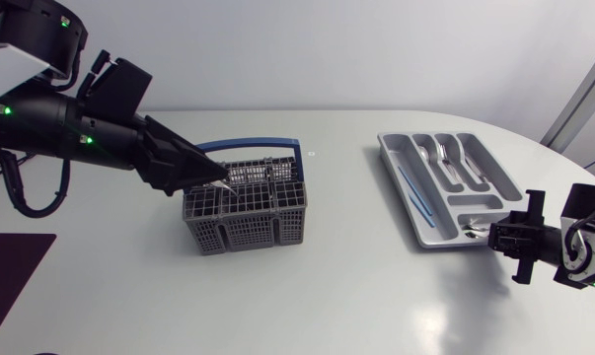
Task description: Unload the cutlery basket into the drawer organizer.
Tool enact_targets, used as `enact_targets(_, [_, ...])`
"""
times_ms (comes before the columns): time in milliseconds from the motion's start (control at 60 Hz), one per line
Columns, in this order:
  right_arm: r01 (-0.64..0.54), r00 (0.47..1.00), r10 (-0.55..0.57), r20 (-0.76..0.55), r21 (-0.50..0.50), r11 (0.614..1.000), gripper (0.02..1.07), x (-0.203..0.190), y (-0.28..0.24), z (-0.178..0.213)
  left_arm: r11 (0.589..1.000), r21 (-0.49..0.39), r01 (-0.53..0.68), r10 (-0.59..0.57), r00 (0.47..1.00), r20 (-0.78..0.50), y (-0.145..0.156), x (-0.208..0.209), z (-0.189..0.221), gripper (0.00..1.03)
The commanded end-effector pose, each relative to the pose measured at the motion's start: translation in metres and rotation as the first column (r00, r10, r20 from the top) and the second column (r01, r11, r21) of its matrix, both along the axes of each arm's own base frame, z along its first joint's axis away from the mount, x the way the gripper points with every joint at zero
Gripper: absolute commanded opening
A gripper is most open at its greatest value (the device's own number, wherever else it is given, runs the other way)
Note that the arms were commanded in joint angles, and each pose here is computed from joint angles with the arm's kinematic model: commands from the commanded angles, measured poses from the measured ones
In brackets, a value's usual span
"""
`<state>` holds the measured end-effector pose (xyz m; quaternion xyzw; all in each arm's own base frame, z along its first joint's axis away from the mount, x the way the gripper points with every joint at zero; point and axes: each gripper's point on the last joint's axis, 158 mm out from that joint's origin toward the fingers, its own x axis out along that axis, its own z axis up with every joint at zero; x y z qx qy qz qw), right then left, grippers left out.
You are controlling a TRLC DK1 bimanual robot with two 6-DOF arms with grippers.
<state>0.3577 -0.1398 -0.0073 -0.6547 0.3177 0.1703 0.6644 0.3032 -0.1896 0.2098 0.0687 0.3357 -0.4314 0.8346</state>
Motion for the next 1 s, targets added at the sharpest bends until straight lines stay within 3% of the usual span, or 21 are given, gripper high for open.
enact_targets(0, [-0.023, 0.999, 0.023, -0.024, -0.026, 0.999, 0.55, -0.005, 0.004, -0.008, 1.000, 0.010, -0.014, 0.015, 1.000, -0.013, 0.007, -0.005, -0.006, 0.91])
enact_targets(83, [-0.014, 1.000, 0.014, -0.012, -0.027, 1.000, 0.67, -0.005, 0.002, -0.004, 1.000, 0.010, -0.024, 0.024, 1.000, -0.013, 0.010, -0.004, -0.006, 0.91])
enact_targets(250, [0.009, 0.999, -0.009, 0.053, 0.003, 1.000, 0.74, 0.000, 0.003, 0.024, 0.998, 0.011, -0.056, 0.056, 0.998, 0.011, 0.022, -0.001, 0.000, 0.91])
enact_targets(633, [0.015, 0.992, -0.045, 0.118, 0.240, 0.971, 0.78, -0.003, 0.061, 0.085, 0.983, 0.097, -0.157, 0.150, 0.986, 0.073, 0.043, 0.004, -0.010, 0.91])
enact_targets(983, [0.003, 0.993, -0.051, 0.109, 0.404, 0.915, 0.87, -0.023, 0.132, 0.107, 0.905, 0.248, -0.345, 0.301, 0.933, 0.198, 0.042, 0.036, -0.017, 0.91])
